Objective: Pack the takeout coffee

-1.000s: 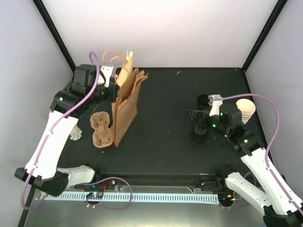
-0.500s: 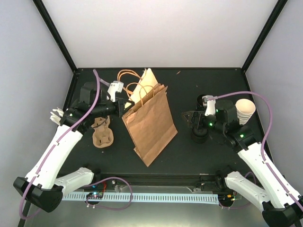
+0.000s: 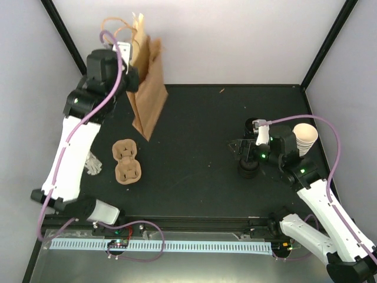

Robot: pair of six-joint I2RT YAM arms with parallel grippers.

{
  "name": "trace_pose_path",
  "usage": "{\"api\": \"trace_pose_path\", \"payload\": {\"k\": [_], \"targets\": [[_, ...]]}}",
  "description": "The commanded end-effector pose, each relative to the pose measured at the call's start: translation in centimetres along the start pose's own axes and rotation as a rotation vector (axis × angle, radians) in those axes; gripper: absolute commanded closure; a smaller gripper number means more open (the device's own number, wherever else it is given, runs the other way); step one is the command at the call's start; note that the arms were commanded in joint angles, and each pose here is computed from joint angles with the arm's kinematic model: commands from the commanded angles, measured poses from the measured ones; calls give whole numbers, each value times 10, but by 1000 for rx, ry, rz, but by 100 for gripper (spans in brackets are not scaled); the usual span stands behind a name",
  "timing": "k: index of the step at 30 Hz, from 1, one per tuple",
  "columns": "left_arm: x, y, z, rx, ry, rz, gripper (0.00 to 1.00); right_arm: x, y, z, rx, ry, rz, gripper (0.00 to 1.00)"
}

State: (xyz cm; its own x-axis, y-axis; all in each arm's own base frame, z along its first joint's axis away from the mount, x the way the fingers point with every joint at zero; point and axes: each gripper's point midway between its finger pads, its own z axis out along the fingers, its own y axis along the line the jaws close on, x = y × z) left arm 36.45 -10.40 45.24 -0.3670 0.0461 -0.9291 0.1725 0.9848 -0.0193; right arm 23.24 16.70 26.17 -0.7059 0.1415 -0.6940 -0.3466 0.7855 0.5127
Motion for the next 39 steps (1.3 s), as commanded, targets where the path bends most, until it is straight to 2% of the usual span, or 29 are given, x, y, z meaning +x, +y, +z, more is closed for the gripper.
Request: {"api": "trace_pose_path", "payload": {"k": [1, 3, 6, 7, 8, 10, 11, 12, 13, 15, 21, 26, 34, 39], "targets": [[-17, 76, 16, -486, 66, 235, 99, -10, 6, -14, 6, -39, -16, 0], [-9, 68, 31, -469, 100, 276, 98, -10, 3, -16, 22, -47, -17, 0], [29, 42, 70, -411, 179, 348, 96, -7, -1, -18, 32, -58, -18, 0], [44, 36, 84, -428, 195, 375, 93, -6, -2, -18, 32, -60, -17, 0], [61, 30, 100, -437, 210, 404, 79, -4, -2, -17, 30, -60, -15, 0], [93, 14, 126, -419, 256, 455, 27, -3, -2, -14, 22, -55, -9, 0], [110, 10, 134, -418, 310, 471, 9, -4, -1, -14, 18, -54, -6, 0], [124, 4, 140, -389, 364, 465, 7, -3, -1, -13, 18, -49, -5, 0], [141, -4, 148, -345, 434, 455, 7, -4, -1, -13, 21, -47, -6, 0], [153, -21, 150, -239, 498, 405, 9, -6, -1, -15, 29, -50, -9, 0], [161, -56, 142, -3, 500, 271, 13, -6, -5, -18, 51, -65, -26, 0], [171, -48, 153, -15, 525, 237, 26, -4, -5, -18, 49, -58, -29, 0], [226, -57, 187, 21, 685, 267, 27, -3, -9, -24, 71, -70, -42, 0], [245, -57, 215, -3, 750, 308, 30, -3, -9, -26, 74, -80, -47, 0]]}}
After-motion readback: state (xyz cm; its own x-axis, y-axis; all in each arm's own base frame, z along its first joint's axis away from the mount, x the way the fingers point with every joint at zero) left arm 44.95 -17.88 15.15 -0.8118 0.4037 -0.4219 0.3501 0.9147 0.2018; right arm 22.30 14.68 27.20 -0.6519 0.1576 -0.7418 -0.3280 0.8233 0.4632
